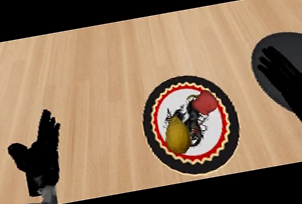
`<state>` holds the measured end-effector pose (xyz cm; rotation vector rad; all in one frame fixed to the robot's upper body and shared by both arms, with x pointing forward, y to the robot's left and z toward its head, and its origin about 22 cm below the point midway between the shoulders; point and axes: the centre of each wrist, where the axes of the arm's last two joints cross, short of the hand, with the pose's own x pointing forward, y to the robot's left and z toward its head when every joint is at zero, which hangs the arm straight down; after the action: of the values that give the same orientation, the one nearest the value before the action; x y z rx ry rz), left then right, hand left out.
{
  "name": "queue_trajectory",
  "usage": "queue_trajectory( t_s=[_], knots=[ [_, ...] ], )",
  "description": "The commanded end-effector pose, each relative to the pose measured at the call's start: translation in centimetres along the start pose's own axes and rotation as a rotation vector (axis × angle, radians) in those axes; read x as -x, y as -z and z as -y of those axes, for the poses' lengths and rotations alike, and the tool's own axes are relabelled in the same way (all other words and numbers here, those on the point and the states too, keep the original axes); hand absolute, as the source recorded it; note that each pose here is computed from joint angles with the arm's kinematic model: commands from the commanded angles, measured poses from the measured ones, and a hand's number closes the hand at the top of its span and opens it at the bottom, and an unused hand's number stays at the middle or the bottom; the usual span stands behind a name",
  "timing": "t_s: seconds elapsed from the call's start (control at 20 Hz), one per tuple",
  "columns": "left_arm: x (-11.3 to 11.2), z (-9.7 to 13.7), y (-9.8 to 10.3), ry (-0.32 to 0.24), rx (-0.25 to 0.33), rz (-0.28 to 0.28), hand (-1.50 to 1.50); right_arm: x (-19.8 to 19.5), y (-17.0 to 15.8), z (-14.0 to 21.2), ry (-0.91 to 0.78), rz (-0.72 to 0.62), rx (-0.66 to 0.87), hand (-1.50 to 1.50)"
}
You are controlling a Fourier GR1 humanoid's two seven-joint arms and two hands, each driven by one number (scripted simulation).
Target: Pick the bell pepper from the plate and place it in the pan
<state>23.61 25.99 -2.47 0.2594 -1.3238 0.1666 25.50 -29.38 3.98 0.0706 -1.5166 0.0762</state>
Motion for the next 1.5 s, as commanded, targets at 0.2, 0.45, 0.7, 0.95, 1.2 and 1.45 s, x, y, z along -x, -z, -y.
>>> queue_trajectory(
  t_s=[0.2, 0.45, 0.7, 0.95, 1.2, 1.45],
  knots=[
    [-6.6, 2.0, 1.7, 0.251, 0.335, 0.248, 0.0, -3.3, 7.6, -2.7, -0.13, -0.045, -0.223, -1.5],
    [-8.1, 3.7, 1.8, 0.243, 0.459, 0.252, 0.0, -1.3, 8.2, -1.2, -0.644, 0.038, -0.073, 1.5],
    [-8.4, 1.4, 0.0, 0.257, 0.438, 0.246, 0.0, 5.8, 8.6, -2.5, -0.508, 0.039, -0.113, -1.5],
    [-8.1, 0.3, 2.5, 0.241, 0.431, 0.215, 0.0, 1.5, 10.7, -2.1, -0.797, -0.07, -0.292, -1.5],
    [-8.4, 1.2, 1.8, 0.253, 0.413, 0.227, 0.0, -3.5, 13.6, -4.1, -1.031, -0.153, -0.349, -1.5],
    [-9.0, 1.8, 1.9, 0.257, 0.429, 0.226, 0.0, -6.7, 14.9, -8.0, -1.235, -0.344, -0.58, -1.5]
  ],
)
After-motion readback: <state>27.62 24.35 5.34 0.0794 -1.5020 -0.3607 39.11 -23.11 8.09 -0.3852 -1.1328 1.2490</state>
